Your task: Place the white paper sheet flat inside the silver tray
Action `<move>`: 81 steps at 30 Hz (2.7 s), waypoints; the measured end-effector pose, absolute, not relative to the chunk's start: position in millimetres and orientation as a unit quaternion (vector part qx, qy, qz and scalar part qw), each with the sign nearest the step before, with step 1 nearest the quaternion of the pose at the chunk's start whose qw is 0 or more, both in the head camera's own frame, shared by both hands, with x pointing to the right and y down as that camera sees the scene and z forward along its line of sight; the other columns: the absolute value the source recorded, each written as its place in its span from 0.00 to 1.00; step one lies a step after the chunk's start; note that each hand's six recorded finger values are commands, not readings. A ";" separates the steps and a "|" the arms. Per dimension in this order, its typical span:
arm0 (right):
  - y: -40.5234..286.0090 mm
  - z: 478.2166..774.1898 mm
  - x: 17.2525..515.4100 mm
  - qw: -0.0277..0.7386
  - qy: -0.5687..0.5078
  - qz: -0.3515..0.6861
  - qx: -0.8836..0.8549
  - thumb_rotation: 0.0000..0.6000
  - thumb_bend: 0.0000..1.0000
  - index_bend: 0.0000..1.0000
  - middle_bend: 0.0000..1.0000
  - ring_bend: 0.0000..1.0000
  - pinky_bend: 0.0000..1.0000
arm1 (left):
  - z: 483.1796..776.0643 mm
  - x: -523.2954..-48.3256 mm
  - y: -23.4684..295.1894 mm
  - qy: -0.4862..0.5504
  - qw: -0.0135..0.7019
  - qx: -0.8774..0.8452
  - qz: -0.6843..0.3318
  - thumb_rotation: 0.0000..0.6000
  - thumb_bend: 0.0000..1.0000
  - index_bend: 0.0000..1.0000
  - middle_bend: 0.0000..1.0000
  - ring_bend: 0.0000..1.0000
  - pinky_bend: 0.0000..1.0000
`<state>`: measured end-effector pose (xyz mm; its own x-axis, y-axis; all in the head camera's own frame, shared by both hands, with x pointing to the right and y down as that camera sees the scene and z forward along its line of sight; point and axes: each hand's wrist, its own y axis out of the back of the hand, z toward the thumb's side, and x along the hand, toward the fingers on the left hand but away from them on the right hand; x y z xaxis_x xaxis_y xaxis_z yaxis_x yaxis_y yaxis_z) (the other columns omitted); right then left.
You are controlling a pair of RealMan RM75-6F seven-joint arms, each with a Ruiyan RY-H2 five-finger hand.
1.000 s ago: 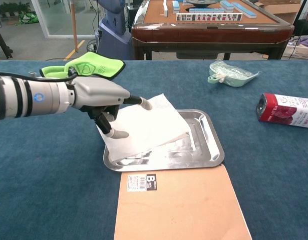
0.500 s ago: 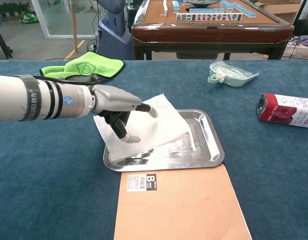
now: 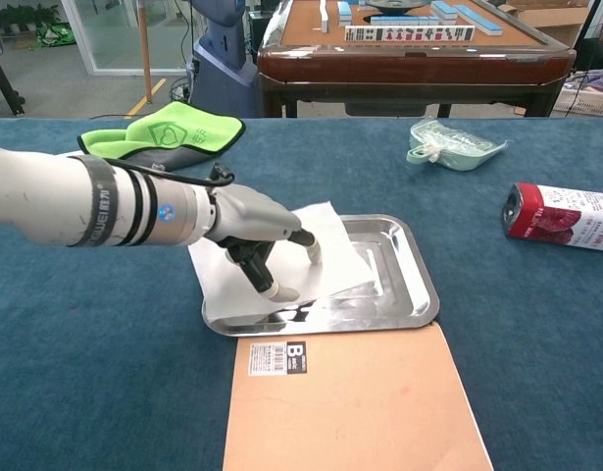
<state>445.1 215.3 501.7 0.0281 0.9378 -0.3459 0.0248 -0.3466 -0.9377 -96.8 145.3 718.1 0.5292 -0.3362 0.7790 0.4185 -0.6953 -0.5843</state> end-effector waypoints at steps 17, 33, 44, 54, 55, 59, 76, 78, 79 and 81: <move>217.3 499.1 447.0 0.404 -0.409 0.567 -0.590 1.00 0.11 0.17 0.25 0.14 0.17 | 704.7 -76.4 169.6 -0.052 0.409 -0.792 -0.451 0.42 0.31 0.17 1.00 1.00 1.00; 217.1 497.9 447.2 0.405 -0.411 0.563 -0.591 1.00 0.11 0.17 0.25 0.14 0.17 | 695.9 -76.8 163.6 -0.029 0.403 -0.796 -0.450 0.43 0.31 0.16 1.00 1.00 1.00; 215.6 500.8 444.4 0.405 -0.409 0.558 -0.598 1.00 0.11 0.17 0.25 0.14 0.17 | 696.9 -124.6 151.7 -0.047 0.426 -0.755 -0.496 0.43 0.31 0.16 1.00 1.00 1.00; 215.3 500.3 441.8 0.407 -0.407 0.557 -0.599 1.00 0.11 0.17 0.25 0.14 0.17 | 691.7 -132.0 163.7 -0.074 0.432 -0.745 -0.502 0.43 0.31 0.16 1.00 1.00 1.00; 215.4 500.1 441.8 0.407 -0.407 0.557 -0.599 1.00 0.11 0.17 0.25 0.14 0.17 | 691.7 -130.7 164.5 -0.074 0.430 -0.747 -0.502 0.43 0.31 0.16 1.00 1.00 1.00; 216.1 499.4 442.3 0.407 -0.407 0.558 -0.598 1.00 0.11 0.17 0.25 0.14 0.17 | 692.0 -124.0 167.7 -0.074 0.424 -0.751 -0.500 0.43 0.31 0.17 1.00 1.00 1.00; 218.1 496.8 447.7 0.406 -0.411 0.561 -0.593 1.00 0.11 0.17 0.25 0.14 0.17 | 700.8 -112.7 158.9 -0.054 0.409 -0.746 -0.522 0.43 0.31 0.17 1.00 1.00 1.00; 217.8 497.1 447.4 0.406 -0.411 0.560 -0.594 1.00 0.11 0.17 0.25 0.14 0.17 | 700.6 -113.2 157.8 -0.054 0.410 -0.744 -0.525 0.43 0.31 0.17 1.00 1.00 1.00; 217.7 497.3 447.2 0.406 -0.411 0.560 -0.594 1.00 0.11 0.17 0.25 0.14 0.17 | 700.1 -113.1 158.1 -0.054 0.409 -0.744 -0.525 0.43 0.31 0.16 1.00 1.00 1.00; 217.3 497.6 446.7 0.406 -0.411 0.559 -0.595 1.00 0.11 0.17 0.25 0.14 0.17 | 698.8 -112.4 159.0 -0.054 0.408 -0.746 -0.523 0.43 0.31 0.16 1.00 1.00 1.00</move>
